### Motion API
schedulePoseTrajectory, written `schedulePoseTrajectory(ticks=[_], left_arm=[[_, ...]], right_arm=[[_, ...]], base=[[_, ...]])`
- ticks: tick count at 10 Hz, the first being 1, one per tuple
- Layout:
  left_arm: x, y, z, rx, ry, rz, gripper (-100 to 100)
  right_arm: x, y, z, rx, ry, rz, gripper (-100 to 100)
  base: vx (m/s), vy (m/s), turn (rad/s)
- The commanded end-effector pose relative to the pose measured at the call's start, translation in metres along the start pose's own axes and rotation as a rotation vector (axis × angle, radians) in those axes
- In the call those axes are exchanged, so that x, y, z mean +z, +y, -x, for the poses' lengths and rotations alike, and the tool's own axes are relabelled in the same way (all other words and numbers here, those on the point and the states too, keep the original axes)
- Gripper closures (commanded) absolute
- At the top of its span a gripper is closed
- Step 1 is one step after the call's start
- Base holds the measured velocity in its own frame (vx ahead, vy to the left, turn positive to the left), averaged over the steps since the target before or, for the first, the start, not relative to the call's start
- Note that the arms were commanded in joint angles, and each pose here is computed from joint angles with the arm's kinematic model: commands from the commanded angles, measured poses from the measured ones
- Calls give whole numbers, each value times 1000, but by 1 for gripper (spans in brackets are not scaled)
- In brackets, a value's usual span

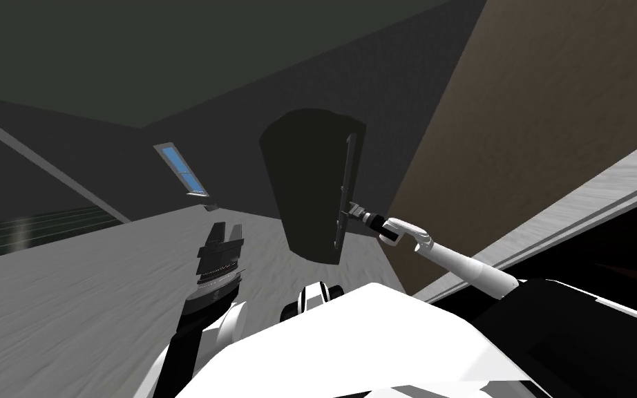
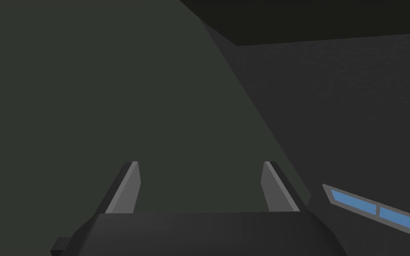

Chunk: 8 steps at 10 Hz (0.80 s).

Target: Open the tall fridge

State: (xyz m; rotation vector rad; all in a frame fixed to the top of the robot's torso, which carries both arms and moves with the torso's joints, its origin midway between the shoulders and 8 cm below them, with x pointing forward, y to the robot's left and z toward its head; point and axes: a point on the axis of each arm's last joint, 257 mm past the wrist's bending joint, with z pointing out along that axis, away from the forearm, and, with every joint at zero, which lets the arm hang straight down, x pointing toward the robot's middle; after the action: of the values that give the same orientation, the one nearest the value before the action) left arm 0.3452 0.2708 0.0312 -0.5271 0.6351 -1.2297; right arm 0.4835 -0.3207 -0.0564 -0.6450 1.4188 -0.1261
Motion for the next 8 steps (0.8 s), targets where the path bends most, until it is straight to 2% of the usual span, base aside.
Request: schedulePoseTrajectory(ticks=[1,2,4,5,6,7,8], left_arm=[[0,0,0,0,0,0,0],[0,0,0,0,0,0,0],[0,0,0,0,0,0,0],[0,0,0,0,0,0,0],[0,0,0,0,0,0,0],[0,0,0,0,0,0,0],[0,0,0,0,0,0,0]], right_arm=[[4,-18,2,-124,23,-8,-100],[4,-23,4,-155,28,-11,-100],[4,-21,3,-135,25,-10,-100],[4,-21,3,-135,25,-10,100],[3,-30,-2,-136,40,-32,100],[2,-39,-6,-136,55,-54,100],[2,-39,-6,-136,55,-54,100]], base=[[-24,94,-81],[-22,99,-81],[-6,27,-8],[0,0,0],[-45,119,-82],[-65,301,-147],[-114,282,-54]])
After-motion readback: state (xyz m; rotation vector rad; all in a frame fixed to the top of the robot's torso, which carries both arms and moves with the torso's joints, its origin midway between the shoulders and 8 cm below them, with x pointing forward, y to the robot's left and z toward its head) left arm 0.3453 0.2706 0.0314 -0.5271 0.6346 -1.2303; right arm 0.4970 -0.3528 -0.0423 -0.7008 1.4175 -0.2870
